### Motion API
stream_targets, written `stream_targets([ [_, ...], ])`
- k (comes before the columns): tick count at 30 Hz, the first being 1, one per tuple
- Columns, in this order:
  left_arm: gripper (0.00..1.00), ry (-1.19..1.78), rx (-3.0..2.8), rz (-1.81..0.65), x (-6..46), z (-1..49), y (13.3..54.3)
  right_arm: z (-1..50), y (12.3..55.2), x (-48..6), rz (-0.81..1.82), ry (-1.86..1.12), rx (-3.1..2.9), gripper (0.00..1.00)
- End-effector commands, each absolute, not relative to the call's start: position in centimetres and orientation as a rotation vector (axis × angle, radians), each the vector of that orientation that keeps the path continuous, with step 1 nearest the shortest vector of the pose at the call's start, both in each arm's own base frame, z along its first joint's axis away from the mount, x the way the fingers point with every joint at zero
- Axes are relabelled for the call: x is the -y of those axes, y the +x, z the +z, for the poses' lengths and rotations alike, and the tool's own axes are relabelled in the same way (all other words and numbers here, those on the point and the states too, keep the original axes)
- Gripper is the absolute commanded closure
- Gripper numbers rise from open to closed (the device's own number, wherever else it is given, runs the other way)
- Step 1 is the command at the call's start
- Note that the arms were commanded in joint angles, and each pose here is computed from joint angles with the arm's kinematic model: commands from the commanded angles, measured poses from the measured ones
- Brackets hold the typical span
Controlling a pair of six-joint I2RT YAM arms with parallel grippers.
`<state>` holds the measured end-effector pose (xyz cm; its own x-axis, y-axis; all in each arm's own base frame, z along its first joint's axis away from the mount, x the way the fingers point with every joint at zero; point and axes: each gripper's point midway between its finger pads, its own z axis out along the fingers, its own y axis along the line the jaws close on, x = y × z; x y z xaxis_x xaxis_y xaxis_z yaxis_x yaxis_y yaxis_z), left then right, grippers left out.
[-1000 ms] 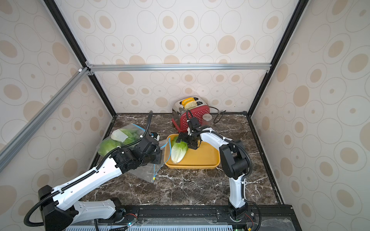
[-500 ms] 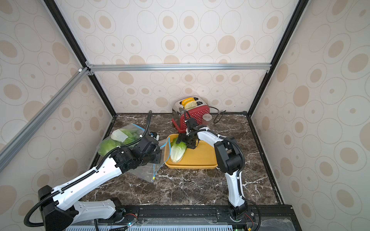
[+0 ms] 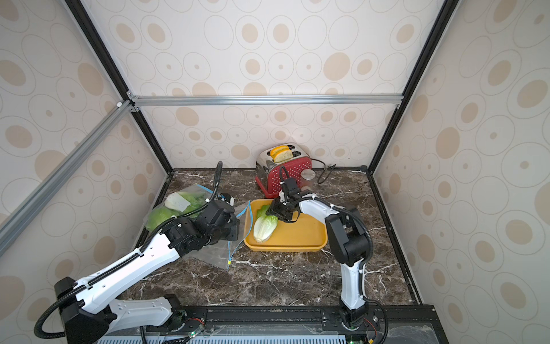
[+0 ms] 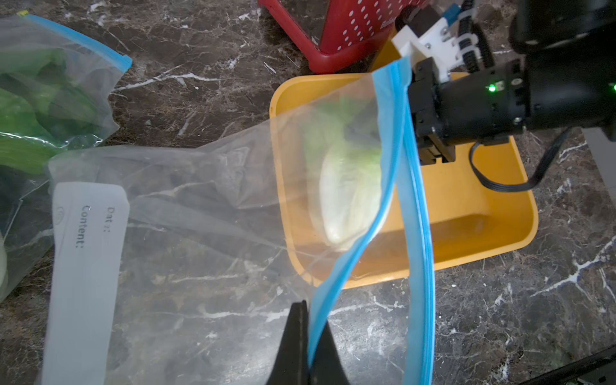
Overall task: Put the chinese cabbages into a zipper bag and zip it
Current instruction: Pick up the Chinese cabbage from the basket, then place the Chinese cabbage in the zipper food storage bag.
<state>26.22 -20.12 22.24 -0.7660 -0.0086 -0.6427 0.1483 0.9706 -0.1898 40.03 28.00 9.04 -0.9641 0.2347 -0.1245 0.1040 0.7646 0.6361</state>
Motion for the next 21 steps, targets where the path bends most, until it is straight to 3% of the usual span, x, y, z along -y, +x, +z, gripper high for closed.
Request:
stream_targets([
  [1,0.97,-0.020,-2.377,-0.300,19.1,24.3,26.9,12.3,40.8,-26.4,1.028,0.330,-2.652,0.56],
  [7,1.00,-0.106,-2.355,-0.347,19.7,24.9,27.6,17.1,39.9,-23.5,1.075,0.359,-2.516,0.60],
  [21,1.00,-0.123,-2.378,-0.484,24.0,25.7,29.7,33.5,35.1,-20.7,1.127,0.231,-2.150,0.63],
])
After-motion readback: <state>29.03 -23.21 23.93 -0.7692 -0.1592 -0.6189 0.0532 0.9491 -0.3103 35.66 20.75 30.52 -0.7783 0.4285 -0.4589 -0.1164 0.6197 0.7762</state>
